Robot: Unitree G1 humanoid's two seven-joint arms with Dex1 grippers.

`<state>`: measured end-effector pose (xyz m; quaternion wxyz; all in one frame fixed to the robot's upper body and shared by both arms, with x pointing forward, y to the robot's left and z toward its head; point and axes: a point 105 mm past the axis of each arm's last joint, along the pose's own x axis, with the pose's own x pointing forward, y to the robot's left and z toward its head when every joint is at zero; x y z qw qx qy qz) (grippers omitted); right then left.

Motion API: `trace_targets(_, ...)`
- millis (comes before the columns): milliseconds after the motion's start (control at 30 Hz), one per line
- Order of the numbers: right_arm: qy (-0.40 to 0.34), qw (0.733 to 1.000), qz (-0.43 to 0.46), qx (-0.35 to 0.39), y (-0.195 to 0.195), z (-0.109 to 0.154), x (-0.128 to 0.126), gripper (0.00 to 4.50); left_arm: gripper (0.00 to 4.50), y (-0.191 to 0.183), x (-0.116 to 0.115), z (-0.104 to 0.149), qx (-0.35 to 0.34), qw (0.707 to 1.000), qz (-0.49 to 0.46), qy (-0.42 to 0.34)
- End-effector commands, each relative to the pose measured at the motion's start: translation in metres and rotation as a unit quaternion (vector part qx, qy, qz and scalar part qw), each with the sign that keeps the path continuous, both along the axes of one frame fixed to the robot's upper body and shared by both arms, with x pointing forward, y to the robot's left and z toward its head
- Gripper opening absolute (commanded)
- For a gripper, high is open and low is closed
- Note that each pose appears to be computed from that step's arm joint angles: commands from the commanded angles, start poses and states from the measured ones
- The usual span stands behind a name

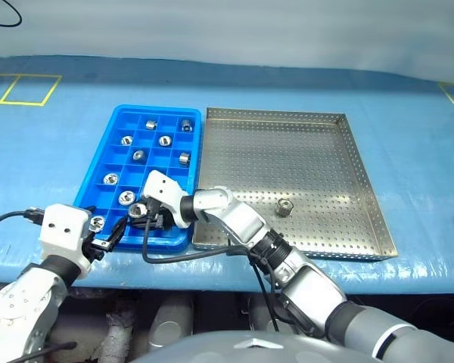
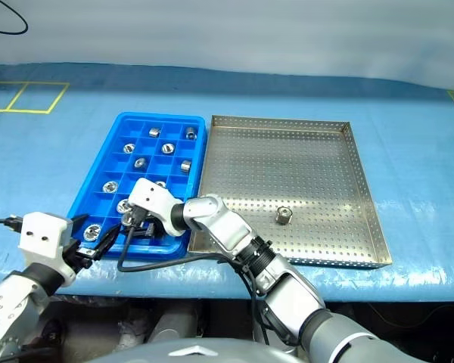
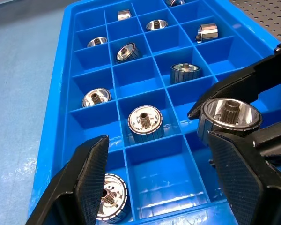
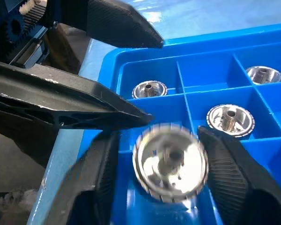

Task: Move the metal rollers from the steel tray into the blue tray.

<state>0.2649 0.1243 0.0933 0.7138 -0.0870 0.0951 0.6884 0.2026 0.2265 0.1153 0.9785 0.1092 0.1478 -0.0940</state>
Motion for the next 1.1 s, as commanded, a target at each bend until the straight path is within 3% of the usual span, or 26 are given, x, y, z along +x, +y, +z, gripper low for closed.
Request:
trace_targets(33, -0.014, 0.999, 0.022, 0.025, 0.005, 0.016, -0.007, 3.64, 3.66, -0.009, 0.002, 0.013, 0.005, 0.999, -0.021, -0.028)
trace_targets(67, -0.014, 0.999, 0.024, 0.032, 0.004, 0.018, -0.008, 4.02, 3.66, -0.009, 0.002, 0.013, 0.006, 0.999, -0.022, -0.028)
trace_targets(267, -0.032, 0.993, -0.028, 0.107, -0.014, 0.056, 0.006, 4.02, 3.66, -0.021, 0.011, 0.018, -0.008, 0.998, -0.051, -0.042)
trace_targets(467, -0.077, 0.975, -0.15, 0.143, -0.08, 0.092, 0.038, 4.02, 3.66, -0.047, 0.03, 0.024, -0.037, 0.991, -0.112, -0.062)
trace_targets(600, -0.099, 0.96, -0.245, 0.095, -0.137, 0.08, 0.052, 4.02, 3.66, -0.083, 0.044, 0.023, -0.066, 0.979, -0.18, -0.068)
trace_targets(733, -0.086, 0.944, -0.313, 0.055, -0.184, 0.062, 0.045, 4.02, 3.66, -0.13, 0.052, 0.02, -0.089, 0.959, -0.259, -0.065)
trace_targets(1100, -0.034, 0.917, -0.398, 0.003, -0.23, 0.027, 0.036, 4.02, 3.66, -0.152, 0.061, 0.016, -0.088, 0.942, -0.318, -0.055)
